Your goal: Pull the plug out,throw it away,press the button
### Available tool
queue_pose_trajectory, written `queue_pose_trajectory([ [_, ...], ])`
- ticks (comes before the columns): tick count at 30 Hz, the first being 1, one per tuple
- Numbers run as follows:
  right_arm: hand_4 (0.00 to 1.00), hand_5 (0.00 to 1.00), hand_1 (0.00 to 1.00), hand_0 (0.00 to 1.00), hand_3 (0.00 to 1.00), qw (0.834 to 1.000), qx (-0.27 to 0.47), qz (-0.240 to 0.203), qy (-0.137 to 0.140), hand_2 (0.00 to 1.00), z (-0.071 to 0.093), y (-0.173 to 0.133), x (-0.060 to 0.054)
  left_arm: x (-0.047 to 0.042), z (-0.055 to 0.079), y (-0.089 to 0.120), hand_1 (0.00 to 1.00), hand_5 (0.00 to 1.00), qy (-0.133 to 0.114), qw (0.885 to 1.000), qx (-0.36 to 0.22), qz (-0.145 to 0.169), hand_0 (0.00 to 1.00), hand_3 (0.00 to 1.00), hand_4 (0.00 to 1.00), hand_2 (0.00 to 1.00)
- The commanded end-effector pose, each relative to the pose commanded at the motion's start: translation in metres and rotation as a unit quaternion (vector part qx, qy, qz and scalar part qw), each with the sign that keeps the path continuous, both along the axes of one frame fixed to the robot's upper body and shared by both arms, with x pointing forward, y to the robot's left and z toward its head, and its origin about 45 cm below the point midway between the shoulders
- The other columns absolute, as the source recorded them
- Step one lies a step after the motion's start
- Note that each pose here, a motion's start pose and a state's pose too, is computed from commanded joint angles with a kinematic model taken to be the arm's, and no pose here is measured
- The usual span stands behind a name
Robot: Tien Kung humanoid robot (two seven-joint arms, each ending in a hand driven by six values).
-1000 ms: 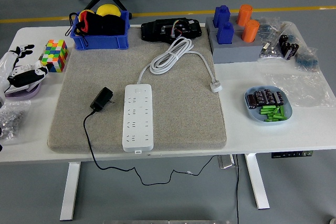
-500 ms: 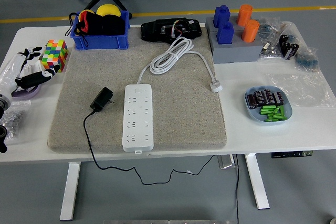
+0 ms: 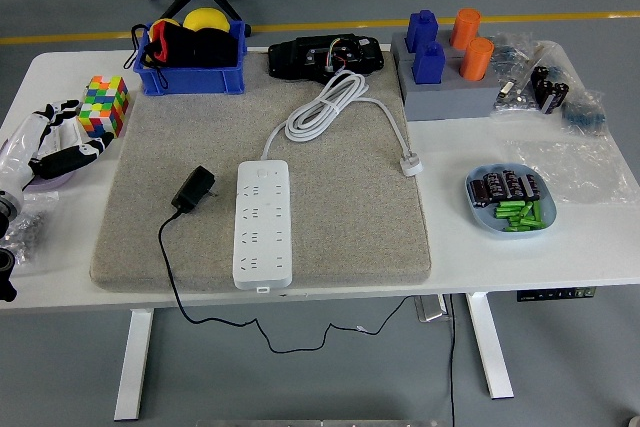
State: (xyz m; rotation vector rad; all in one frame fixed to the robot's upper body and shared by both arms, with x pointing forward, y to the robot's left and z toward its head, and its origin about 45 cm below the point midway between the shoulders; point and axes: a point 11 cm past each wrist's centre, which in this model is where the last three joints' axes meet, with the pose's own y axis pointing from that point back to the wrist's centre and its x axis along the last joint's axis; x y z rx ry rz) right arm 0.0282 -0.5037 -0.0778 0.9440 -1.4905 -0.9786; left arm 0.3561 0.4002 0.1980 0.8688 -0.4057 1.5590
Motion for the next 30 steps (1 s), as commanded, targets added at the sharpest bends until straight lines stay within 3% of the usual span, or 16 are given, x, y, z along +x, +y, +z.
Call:
queue_pose_trajectory([
  [6, 0.761, 0.648, 0.726, 0.832, 0.667, 1.0, 0.002, -0.021, 0.007, 0.714, -0.001, 0.001, -0.011, -0.0088, -0.007, 0.003, 0.94, 0.509, 0.007, 1.0, -0.003, 0.007, 0.914, 0.915, 0.812, 0.904],
  [10, 0.758, 0.645, 0.724, 0.831, 0.666, 0.999, 0.003, -0.035, 0.008, 0.714, -0.003, 0.003, -0.016, -0.0085, -0.005, 0.002, 0.94, 0.512, 0.004, 1.0, -0.004, 0.007, 0.913, 0.914, 0.811, 0.904],
  [17, 0.754, 0.642, 0.722, 0.829, 0.665, 0.999, 0.007, -0.042, -0.005, 0.711, -0.003, 0.005, -0.008, -0.0107, -0.001, 0.004, 0.94, 0.511, -0.001, 1.0, -0.006, 0.012, 0.91, 0.912, 0.811, 0.904],
  [30, 0.753, 0.638, 0.72, 0.825, 0.664, 0.999, 0.01, -0.045, -0.007, 0.707, -0.005, 0.009, -0.003, -0.0053, 0.008, 0.0, 0.94, 0.512, -0.014, 1.0, -0.007, 0.005, 0.909, 0.912, 0.811, 0.904],
])
